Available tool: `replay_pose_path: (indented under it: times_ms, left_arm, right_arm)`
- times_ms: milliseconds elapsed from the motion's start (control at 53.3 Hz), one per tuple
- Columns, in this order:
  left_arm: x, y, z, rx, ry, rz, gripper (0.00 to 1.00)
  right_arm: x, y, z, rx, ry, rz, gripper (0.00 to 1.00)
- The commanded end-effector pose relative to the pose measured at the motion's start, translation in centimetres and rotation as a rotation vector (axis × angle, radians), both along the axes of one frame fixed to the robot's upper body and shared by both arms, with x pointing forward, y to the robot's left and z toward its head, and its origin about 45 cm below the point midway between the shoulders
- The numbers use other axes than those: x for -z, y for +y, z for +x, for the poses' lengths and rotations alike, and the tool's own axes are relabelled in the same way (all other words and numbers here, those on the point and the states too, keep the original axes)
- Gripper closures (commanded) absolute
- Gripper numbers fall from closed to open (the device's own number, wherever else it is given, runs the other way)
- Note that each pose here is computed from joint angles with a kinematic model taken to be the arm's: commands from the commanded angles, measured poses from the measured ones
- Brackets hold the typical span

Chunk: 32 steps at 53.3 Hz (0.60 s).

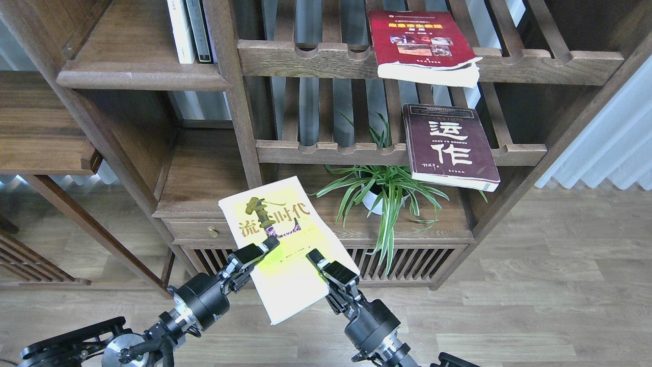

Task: Organize books on shelf
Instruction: 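Pinch the yellow-green book between both grippers and lift it, then raise the yellow-green book with the left gripper toward the top shelf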

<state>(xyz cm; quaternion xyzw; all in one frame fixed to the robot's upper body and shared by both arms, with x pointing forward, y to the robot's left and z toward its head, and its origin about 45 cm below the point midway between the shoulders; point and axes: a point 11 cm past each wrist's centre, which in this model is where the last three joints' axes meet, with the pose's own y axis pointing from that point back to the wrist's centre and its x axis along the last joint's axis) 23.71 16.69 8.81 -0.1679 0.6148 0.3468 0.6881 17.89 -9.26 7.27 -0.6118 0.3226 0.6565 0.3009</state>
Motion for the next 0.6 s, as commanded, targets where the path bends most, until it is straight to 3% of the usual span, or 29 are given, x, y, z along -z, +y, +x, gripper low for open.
replay_pose_path:
  times_ms: [0,169,582]
  left_arm:
    - [0.1,0.2,0.1,-0.008,0.003,0.004,0.93]
    - [0.1,0.5,0.2,-0.009,-0.001,0.009,0.93]
    - [-0.4,1.3,0.3,0.006,-0.031,0.035,0.97]
  right_arm:
    - [-0.1,-0.2,0.3,0.009,-0.005,-0.001,0.24]
    - [0.0,-0.7,0.4,0.023,-0.002,-0.006,0.13]
    - [3.3,-6.3,3.1,0.2,0.034,-0.13,0.06]
